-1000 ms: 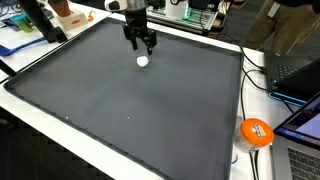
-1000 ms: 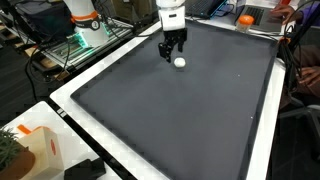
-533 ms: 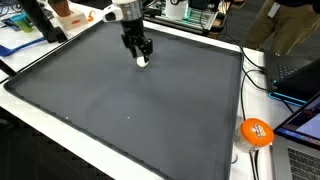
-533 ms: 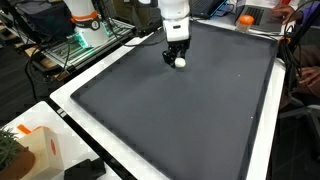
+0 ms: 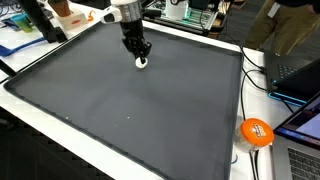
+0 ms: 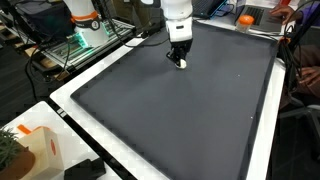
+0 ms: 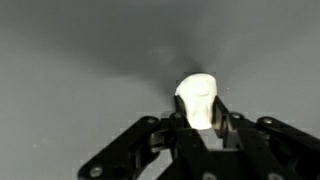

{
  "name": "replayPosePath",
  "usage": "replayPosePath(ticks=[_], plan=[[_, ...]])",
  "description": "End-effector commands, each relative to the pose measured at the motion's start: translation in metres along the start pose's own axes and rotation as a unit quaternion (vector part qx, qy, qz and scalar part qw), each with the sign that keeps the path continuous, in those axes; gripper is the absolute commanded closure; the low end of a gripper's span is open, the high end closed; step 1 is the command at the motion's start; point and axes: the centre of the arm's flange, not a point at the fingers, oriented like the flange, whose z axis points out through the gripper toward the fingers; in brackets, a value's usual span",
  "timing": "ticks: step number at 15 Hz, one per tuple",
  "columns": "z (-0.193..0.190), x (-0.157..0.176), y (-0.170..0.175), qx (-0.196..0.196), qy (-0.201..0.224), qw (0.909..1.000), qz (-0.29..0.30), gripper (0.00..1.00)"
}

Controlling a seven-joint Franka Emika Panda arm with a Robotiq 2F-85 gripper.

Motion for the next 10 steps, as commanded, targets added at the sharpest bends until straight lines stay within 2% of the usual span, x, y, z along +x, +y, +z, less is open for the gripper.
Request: replayPosePath(ticks=[1,4,5,6,7,9,10], plan=[[0.0083,-0.0010,0.0065,-0.011,-0.011,0.9999,0.000,0.98],[0.0104,-0.0017,0.0069,-0.018,-0.014,0.9997,-0.003,0.96],[0.0105,-0.0017,0.0072,-0.020,-0.015,0.9997,-0.003,0.99],[0.0107,-0.0018,0.0074,-0.023,-0.018,0.9996,-0.004,0.89],[0.0108,-0.0020,0.0076,-0.024,-0.021,0.9995,-0.005,0.64],[0.0118,-0.0027,0.0067,-0.033,-0.028,0.9990,-0.009,0.61],[0.0106,-0.0033,0.0072,-0.043,-0.027,0.9986,-0.011,0.55]])
